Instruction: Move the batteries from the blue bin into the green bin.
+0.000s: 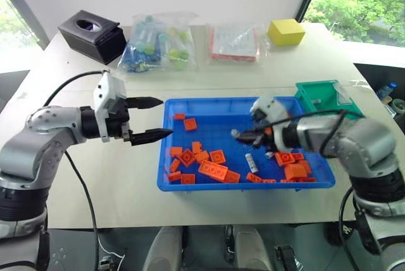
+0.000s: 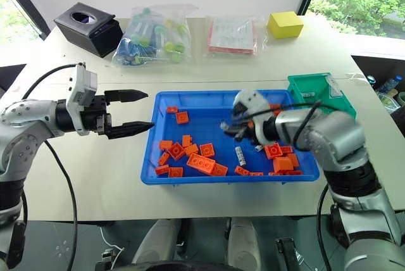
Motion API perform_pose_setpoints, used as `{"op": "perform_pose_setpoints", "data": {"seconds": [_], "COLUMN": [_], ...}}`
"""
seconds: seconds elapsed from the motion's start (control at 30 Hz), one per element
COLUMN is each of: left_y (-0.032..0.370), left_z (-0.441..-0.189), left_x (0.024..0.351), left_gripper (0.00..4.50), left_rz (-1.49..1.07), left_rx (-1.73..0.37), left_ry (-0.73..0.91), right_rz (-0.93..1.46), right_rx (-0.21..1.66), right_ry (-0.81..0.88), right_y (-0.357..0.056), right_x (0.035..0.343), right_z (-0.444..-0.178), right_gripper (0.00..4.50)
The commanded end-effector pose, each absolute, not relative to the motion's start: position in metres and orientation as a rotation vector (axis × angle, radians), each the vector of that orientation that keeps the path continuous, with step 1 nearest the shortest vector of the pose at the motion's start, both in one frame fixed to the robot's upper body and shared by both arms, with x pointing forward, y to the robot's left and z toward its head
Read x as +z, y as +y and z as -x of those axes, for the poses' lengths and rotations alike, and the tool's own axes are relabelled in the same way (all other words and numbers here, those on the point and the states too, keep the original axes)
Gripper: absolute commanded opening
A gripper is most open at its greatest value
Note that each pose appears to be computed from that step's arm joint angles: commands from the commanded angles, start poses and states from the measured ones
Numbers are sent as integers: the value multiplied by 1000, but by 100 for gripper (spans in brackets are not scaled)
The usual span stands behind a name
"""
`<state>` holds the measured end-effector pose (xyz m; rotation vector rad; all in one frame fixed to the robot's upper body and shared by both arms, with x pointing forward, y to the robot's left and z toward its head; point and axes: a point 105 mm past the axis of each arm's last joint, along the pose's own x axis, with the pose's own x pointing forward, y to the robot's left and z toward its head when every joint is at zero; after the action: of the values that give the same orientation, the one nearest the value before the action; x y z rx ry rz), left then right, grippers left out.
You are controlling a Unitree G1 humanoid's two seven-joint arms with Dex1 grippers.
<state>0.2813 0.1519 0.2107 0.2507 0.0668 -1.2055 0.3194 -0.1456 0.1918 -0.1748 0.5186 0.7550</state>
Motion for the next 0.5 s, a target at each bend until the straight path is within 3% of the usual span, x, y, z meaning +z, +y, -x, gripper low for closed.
{"op": "perform_pose_setpoints", "data": {"seconds": [0.03, 0.2, 0.5], "left_y": [148, 143, 137], "left_z": [-272, -261, -260], "left_x": [216, 214, 215], "left_gripper": [450, 450, 450], "left_rz": [-267, -263, -264], "left_rx": [-1252, -1315, -1339], "left_ry": [61, 83, 79], "right_rz": [150, 161, 195], "right_rx": [558, 329, 140], "right_ry": [408, 409, 440], "right_y": [-195, -261, -317], "right_x": [229, 231, 213], "right_z": [-334, -342, -342], "right_gripper": [7, 7, 7]}}
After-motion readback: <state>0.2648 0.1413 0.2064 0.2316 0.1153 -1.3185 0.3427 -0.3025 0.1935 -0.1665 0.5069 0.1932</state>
